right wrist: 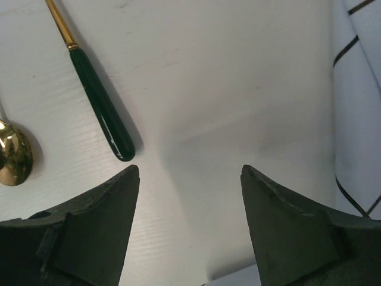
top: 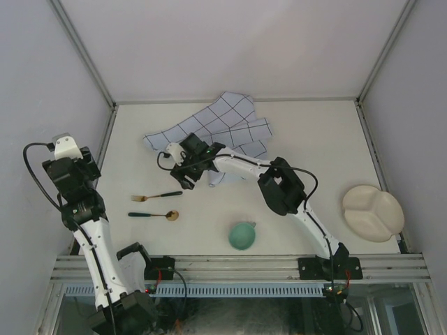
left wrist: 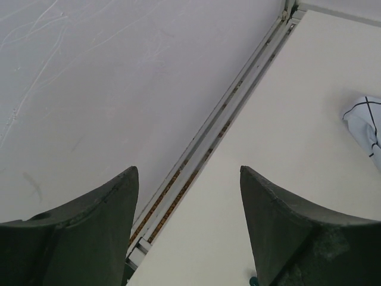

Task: Set the dinner table for one person
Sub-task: Adjust the fork at the center of the board.

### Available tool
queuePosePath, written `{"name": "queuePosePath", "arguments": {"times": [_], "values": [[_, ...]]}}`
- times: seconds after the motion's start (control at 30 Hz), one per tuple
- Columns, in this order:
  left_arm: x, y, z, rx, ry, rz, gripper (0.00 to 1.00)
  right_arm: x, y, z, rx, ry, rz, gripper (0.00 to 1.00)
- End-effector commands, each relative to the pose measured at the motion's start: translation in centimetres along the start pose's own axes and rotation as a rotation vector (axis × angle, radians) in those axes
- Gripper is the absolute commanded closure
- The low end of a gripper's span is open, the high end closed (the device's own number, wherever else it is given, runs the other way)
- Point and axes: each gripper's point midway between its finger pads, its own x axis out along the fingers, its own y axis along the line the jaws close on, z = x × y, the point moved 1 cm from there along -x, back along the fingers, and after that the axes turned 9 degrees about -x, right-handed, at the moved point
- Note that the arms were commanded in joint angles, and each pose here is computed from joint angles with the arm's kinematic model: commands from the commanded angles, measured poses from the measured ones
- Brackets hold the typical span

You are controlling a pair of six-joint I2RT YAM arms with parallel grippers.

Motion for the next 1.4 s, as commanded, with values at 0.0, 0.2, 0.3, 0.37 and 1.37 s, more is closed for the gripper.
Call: {"name": "queuePosePath", "arguments": {"times": [0.0,0.2,0.3,0.37,1.37], "values": [[-0.2,0.6,1.2,-0.047,-0.028,0.039,0.28,-0.4,0.3,3.7,-0.036,-0.081,-0.045,0.31],[-0.5,0.4,1.5,-0.059,-0.018,0.027,0.28,0.4,0.7,4.2,-0.034,-0.09,-0.032,0.31],[-0.4,0.3,1.4,-0.063,-0.014,0.023,0.28,0.8,1.3,4.5,-0.03,-0.103,0.006,0.31],[-0.5,0.3,1.4,-0.064,-0.014,0.019,0.28,1.1,2.0,4.6,-0.029,-0.098,0.029,0.32],[-0.5,0.0,1.4,-0.077,-0.021,0.003,0.28,4.5,7.6,1.9,-0.063,-0.012,0.147,0.87]]}}
